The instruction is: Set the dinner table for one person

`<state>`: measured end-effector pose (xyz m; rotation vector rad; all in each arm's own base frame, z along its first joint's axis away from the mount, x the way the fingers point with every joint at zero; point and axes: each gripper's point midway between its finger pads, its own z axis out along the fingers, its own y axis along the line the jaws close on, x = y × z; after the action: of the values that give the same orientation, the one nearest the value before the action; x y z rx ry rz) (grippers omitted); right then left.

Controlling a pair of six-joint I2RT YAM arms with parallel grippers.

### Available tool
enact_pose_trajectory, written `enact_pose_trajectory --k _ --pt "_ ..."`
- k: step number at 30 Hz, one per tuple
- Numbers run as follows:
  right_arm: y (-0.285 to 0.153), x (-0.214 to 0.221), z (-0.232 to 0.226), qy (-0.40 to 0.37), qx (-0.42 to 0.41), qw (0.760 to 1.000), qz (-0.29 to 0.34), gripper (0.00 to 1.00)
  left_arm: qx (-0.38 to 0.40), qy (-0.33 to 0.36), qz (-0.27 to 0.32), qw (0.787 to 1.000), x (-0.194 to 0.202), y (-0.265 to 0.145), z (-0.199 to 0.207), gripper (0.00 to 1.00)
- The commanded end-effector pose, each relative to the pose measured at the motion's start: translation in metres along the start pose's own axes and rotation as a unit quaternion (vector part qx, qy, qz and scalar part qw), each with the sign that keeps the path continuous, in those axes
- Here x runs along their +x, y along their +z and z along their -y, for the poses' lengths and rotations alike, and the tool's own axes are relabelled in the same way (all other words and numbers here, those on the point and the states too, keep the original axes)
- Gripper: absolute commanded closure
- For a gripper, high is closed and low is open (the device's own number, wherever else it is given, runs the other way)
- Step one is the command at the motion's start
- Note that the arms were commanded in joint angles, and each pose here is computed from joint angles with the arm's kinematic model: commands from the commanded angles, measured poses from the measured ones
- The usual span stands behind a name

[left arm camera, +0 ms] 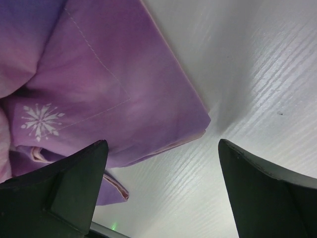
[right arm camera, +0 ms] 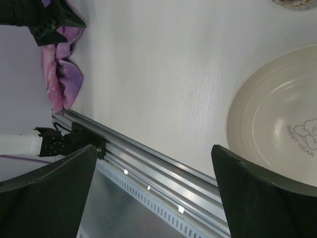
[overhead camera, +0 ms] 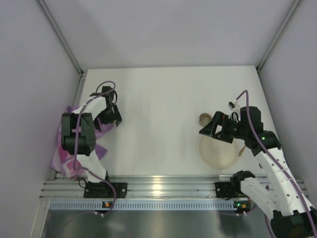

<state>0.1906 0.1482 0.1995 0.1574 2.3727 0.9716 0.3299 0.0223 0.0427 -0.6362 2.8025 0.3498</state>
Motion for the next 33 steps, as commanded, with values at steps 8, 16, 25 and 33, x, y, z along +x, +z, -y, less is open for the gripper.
enact_pose_trajectory --k 8,16,25,33 --pt "-0.009 -0.006 -0.003 -0.024 0.013 1.0 0.011 0.0 -0.008 0.014 -0.041 0.999 0.012 0.036 0.0 0.03" --pt "-0.007 -0.01 0.002 -0.029 0.027 0.999 0.011 0.0 -0.004 0.005 -0.062 0.998 0.018 0.05 -0.013 0.46" --pt "-0.007 -0.013 0.003 -0.038 0.034 0.999 0.013 0.0 0.049 0.0 -0.06 0.997 0.001 0.049 0.005 1.0" --pt "-0.009 -0.012 0.01 -0.048 0.049 0.997 0.018 0.0 0.181 -0.01 -0.029 0.983 -0.029 -0.018 0.112 1.0"
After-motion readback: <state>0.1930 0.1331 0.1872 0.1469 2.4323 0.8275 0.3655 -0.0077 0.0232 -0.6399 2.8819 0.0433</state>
